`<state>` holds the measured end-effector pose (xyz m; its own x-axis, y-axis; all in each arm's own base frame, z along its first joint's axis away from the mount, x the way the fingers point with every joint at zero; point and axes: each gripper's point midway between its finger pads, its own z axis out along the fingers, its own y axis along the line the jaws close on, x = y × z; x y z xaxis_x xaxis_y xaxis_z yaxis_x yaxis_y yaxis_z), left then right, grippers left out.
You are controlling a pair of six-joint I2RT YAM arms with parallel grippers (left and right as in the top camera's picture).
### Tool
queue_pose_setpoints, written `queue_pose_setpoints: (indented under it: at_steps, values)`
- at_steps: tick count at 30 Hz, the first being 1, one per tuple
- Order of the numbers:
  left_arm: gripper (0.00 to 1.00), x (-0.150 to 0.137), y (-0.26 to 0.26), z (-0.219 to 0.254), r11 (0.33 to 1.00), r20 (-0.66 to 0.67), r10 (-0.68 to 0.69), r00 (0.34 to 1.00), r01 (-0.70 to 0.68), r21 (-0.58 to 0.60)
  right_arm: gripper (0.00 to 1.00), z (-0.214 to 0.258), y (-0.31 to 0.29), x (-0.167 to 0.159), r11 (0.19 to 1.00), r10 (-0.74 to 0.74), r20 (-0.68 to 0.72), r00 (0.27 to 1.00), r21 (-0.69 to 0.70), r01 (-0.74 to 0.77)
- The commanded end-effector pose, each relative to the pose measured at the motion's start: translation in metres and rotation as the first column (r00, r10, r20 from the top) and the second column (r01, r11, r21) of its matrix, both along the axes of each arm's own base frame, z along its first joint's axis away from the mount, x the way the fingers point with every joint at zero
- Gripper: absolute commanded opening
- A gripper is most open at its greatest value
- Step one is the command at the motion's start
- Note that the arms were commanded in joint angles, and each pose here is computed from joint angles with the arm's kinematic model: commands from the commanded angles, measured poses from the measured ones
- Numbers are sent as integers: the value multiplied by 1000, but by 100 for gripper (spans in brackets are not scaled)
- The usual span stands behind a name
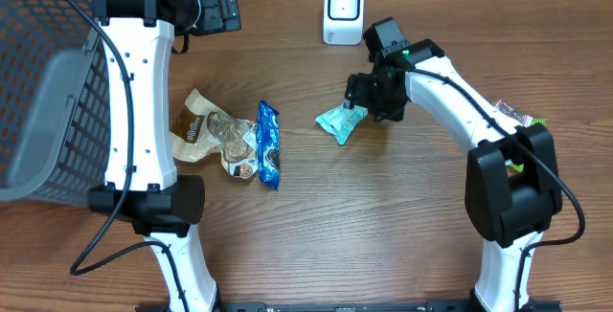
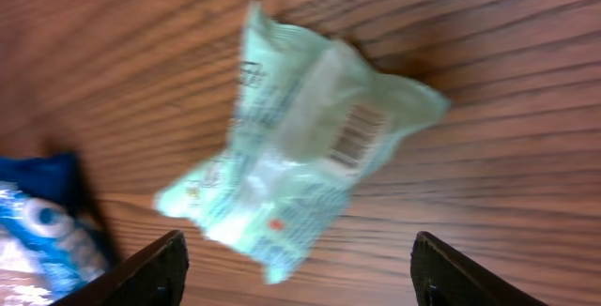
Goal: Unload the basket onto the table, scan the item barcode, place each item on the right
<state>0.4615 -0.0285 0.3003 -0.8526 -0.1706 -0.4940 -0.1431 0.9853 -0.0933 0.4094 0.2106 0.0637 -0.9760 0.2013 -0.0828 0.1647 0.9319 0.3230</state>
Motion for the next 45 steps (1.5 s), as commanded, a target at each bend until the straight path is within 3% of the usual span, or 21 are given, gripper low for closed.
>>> queue_pose_setpoints:
  at_steps: [1,8,14,16,21,25,32,36,39,41,44,45]
  values:
    - [100,0,0,3,1000,10,0,1000,0,5,77,0,16,-7,987,-141,-84,986,67,147]
    - [100,0,0,3,1000,10,0,1000,0,5,79,-28,30,-17,927,-363,-132,922,50,372]
    - [100,0,0,3,1000,9,0,1000,0,5,78,-43,27,-17,922,-387,-67,920,5,388]
    - [100,0,0,3,1000,9,0,1000,0,5,73,-48,26,-17,928,-372,-37,927,-9,372]
    - [100,0,0,3,1000,9,1,1000,-1,5,66,-54,28,-15,972,-233,44,972,-31,234]
    - [100,0,1,3,1000,9,3,1000,-3,5,62,-55,25,-16,995,-27,95,995,-89,36]
    - [100,0,1,3,1000,9,2,1000,-2,5,61,-56,17,-15,922,362,151,920,-203,-329]
    - [100,0,1,3,1000,9,2,1000,-2,5,60,-54,13,-7,898,417,177,892,-230,-374]
    - [100,0,1,3,1000,9,2,1000,-2,5,69,-51,16,0,905,409,208,888,-219,-366]
    - [100,0,1,3,1000,9,2,1000,-2,5,69,-50,18,4,906,408,229,884,-218,-362]
    - [100,0,1,3,1000,9,2,1000,-2,5,45,-48,19,7,905,413,243,878,-219,-365]
    - [100,0,1,3,1000,9,2,1000,-2,5,42,-48,20,7,905,412,243,878,-218,-364]
